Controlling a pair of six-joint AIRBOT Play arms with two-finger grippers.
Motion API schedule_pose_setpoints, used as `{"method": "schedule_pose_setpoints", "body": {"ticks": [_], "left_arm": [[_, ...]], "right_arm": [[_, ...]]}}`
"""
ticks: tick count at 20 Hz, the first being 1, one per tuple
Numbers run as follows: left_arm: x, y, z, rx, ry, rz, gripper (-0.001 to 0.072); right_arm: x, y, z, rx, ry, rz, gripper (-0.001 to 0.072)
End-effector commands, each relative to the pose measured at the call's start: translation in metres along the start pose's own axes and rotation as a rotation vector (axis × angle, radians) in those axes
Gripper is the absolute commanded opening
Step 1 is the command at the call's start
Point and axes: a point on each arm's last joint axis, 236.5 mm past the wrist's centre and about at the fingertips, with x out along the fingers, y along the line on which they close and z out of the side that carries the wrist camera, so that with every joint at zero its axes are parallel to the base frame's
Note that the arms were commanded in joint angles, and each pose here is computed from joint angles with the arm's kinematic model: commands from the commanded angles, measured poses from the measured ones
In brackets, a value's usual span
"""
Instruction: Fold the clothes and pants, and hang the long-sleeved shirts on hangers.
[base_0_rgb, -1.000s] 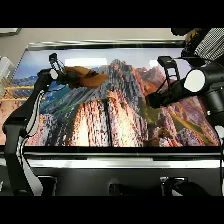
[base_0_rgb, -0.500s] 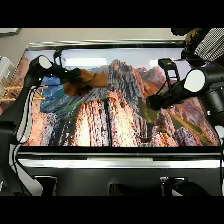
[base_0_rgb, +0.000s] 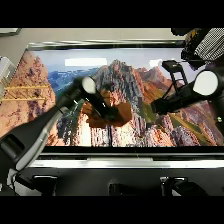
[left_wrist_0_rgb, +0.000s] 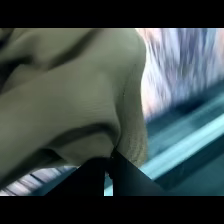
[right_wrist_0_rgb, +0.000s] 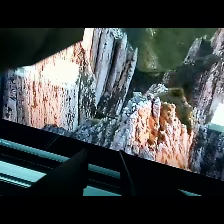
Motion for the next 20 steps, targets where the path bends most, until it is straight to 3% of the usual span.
{"method": "schedule_pose_setpoints", "body": {"ticks": [1, 2, 3, 5, 8, 11, 13, 15, 20], "left_arm": [[0.052, -0.022, -0.049, 0.041, 0.119, 0.054, 0.0020], [0.050, -0.024, -0.051, 0.044, 0.124, 0.054, 0.0109], [0.044, -0.025, -0.050, 0.041, 0.109, 0.050, 0.0278], [0.019, -0.026, -0.043, 0.038, 0.053, 0.034, 0.0398], [-0.046, -0.005, -0.038, 0.032, -0.064, 0.081, 0.0398], [-0.133, 0.040, -0.038, 0.004, -0.252, 0.223, 0.0397], [-0.187, 0.058, -0.044, -0.036, -0.387, 0.254, 0.0393], [-0.224, 0.071, -0.053, -0.079, -0.478, 0.255, 0.0393], [-0.253, 0.095, -0.059, -0.156, -0.548, 0.266, 0.0392]], "right_arm": [[-0.015, -0.005, 0.000, -0.025, -0.049, -0.028, 0.0249], [-0.015, -0.005, 0.000, -0.025, -0.048, -0.025, 0.0250], [-0.012, -0.001, 0.001, -0.024, -0.050, -0.008, 0.0250], [-0.003, 0.016, 0.009, -0.003, -0.079, 0.067, 0.0253], [-0.003, 0.015, 0.043, 0.002, -0.190, 0.075, 0.0255], [-0.014, -0.042, 0.076, 0.167, -0.290, 0.054, 0.0255], [0.006, -0.071, 0.078, 0.308, -0.263, 0.165, 0.0280], [0.046, -0.077, 0.075, 0.384, -0.185, 0.318, 0.0433], [0.165, -0.044, 0.057, 0.410, 0.047, 0.539, 0.0435]]}}
